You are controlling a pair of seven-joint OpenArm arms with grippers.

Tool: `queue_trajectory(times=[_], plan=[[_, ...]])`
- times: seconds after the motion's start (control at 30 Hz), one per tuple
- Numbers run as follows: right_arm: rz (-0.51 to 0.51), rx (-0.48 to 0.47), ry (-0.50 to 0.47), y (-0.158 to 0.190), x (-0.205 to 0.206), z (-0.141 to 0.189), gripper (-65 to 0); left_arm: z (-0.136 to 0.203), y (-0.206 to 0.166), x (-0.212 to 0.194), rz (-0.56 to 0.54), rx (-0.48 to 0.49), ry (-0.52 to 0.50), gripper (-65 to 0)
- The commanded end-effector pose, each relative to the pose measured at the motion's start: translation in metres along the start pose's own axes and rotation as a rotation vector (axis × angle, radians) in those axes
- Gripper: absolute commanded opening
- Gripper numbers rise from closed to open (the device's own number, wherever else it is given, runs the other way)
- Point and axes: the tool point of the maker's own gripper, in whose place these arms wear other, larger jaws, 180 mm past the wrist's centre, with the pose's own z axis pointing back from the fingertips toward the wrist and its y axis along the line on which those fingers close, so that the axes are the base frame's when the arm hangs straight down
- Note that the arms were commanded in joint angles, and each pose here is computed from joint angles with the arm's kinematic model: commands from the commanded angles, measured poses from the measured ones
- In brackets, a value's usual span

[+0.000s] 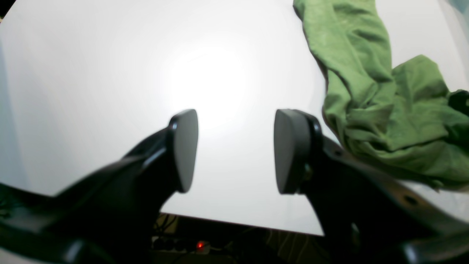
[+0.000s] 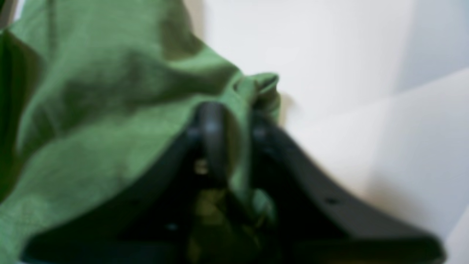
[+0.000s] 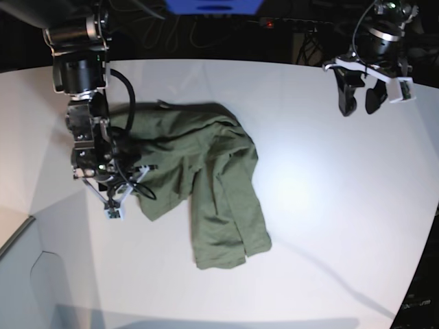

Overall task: Layout the t-shirt on the table in an organized manner, then fold the t-shirt properly
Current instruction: 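Lower the right gripper and grasp an edge of the green t-shirt, then reach the left gripper down and grasp the shirt's opposite edge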

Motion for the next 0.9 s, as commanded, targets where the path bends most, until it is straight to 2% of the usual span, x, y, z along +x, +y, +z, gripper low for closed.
queue_trajectory(times=[0.0,0.17,0.33,0.43,0.53,0.63,0.7,0.77,0.87], plan=[[0.009,-0.005,-0.065,-0.006,0.027,0.006,-65.0,0.003,0.001,0.01,-0.011,-0.002,-0.035,-32.6],[0.036,-0.042,-0.203,-0.019,0.067,0.037,-65.0,0.004,0.01,0.016,-0.018,0.022,-0.052,-32.6],[-0.002,-0.116,-0.454,-0.044,0.113,0.11,-65.0,0.004,0.017,0.023,-0.024,0.04,-0.071,-32.6],[-0.01,-0.147,-0.555,-0.051,0.127,0.145,-65.0,-0.003,0.014,0.034,-0.024,0.032,-0.105,-32.5],[-0.003,-0.152,-0.574,-0.049,0.122,0.156,-65.0,-0.012,0.008,0.047,-0.02,0.015,-0.146,-32.5],[-0.001,-0.15,-0.546,-0.048,0.109,0.153,-65.0,-0.026,-0.002,0.069,-0.013,-0.015,-0.213,-32.2],[-0.001,-0.147,-0.525,-0.047,0.1,0.149,-65.0,-0.038,-0.014,0.087,-0.006,-0.05,-0.267,-29.3],[0.0,-0.144,-0.502,-0.045,0.09,0.145,-65.0,-0.055,-0.031,0.104,0.001,-0.097,-0.314,-23.8],[-0.001,-0.137,-0.471,-0.042,0.076,0.141,-65.0,-0.086,-0.06,0.116,0.003,-0.173,-0.337,-19.0]])
